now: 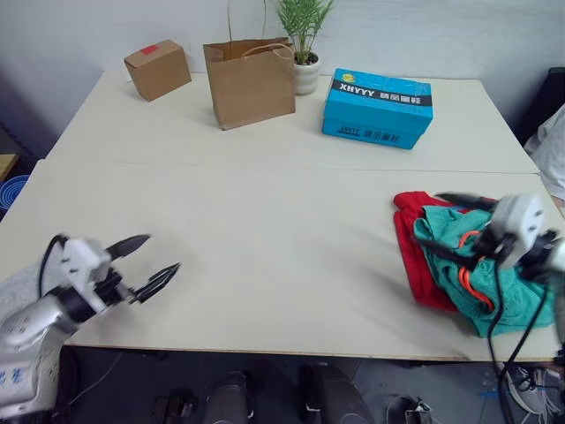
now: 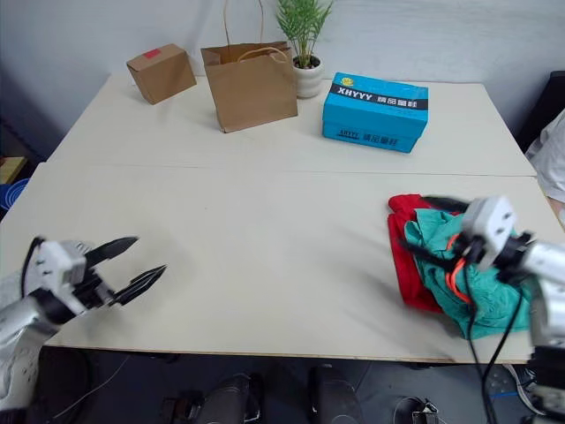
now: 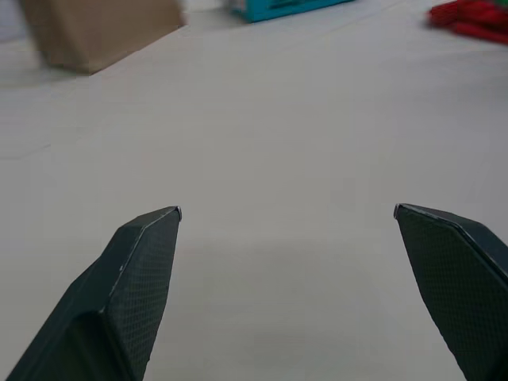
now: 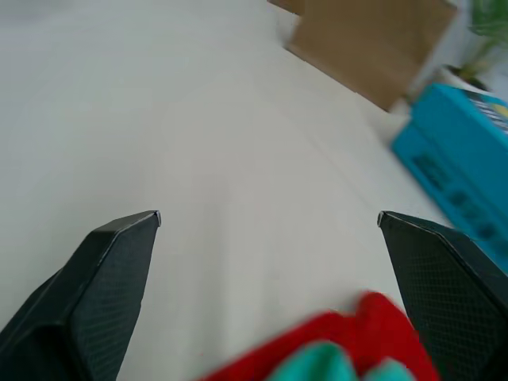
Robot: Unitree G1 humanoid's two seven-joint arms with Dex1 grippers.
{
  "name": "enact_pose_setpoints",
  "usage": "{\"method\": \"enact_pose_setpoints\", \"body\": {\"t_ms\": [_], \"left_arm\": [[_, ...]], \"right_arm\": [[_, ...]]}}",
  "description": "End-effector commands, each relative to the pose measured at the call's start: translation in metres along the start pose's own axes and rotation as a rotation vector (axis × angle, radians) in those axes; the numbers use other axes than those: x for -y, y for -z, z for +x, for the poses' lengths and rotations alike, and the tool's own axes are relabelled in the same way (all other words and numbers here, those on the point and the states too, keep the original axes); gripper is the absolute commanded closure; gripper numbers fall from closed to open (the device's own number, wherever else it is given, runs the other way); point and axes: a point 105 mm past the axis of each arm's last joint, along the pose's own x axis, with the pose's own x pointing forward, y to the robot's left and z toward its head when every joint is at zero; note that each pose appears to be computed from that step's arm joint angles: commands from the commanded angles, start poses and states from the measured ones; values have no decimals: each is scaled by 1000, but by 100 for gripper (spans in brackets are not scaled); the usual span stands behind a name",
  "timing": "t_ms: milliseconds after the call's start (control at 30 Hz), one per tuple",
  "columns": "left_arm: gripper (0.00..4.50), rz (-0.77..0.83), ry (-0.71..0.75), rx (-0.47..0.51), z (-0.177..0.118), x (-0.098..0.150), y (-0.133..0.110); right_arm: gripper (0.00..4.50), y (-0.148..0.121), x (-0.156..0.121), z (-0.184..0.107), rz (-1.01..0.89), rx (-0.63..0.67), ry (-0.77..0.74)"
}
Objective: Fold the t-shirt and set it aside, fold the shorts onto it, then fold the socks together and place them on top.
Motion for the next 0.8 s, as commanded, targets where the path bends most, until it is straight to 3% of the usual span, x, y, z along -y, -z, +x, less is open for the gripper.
{"method": "enact_pose_setpoints", "body": {"t_ms": [33, 300, 500, 633, 800], "left_arm": [[0, 94, -200, -4, -43, -17, -7], [0, -84, -713, -136, -160, -24, 26], [0, -184, -932, -194, -202, -11, 45], [0, -155, -910, -214, -203, -10, 37], [0, -79, -833, -247, -169, -40, 13]], "right_arm": [[2, -17, -21, 20, -57, 123, -61], [2, -20, -86, 57, 31, 302, -164], [2, -24, -94, 61, 47, 317, -236], [2, -24, -99, 58, 79, 314, -315], [2, -28, -101, 56, 126, 347, -382]]}}
